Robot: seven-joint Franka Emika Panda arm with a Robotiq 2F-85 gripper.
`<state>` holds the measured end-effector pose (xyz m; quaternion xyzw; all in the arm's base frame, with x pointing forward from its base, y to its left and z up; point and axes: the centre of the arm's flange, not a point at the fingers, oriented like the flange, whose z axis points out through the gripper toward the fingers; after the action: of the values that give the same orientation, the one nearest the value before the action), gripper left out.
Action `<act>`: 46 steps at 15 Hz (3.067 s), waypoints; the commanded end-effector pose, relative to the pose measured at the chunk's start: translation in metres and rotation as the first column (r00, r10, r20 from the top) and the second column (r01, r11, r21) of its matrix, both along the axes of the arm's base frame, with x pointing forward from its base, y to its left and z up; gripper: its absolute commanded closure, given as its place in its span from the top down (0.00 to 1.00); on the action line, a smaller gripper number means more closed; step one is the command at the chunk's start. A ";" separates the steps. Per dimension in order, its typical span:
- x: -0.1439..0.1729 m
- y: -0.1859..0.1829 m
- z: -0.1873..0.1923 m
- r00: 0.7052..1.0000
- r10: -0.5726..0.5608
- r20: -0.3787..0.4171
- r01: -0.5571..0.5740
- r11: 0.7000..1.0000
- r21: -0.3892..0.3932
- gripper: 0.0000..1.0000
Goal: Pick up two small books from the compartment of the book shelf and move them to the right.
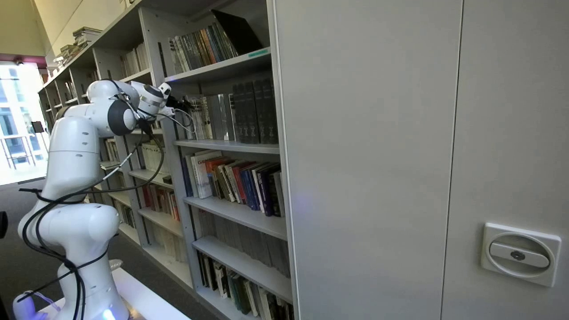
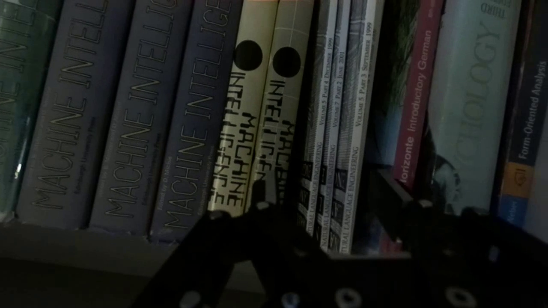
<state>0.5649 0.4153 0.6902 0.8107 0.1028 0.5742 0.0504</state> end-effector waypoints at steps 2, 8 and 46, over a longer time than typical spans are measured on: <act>-0.005 0.005 0.010 0.999 0.049 0.005 -0.049 0.998 -0.026 1.00; 0.010 0.009 0.018 0.998 0.049 0.030 -0.048 0.998 -0.045 1.00; -0.063 -0.053 0.023 0.998 0.016 -0.054 -0.017 0.999 -0.027 0.02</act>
<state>0.5396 0.3966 0.7132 0.8210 0.1245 0.5562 0.0317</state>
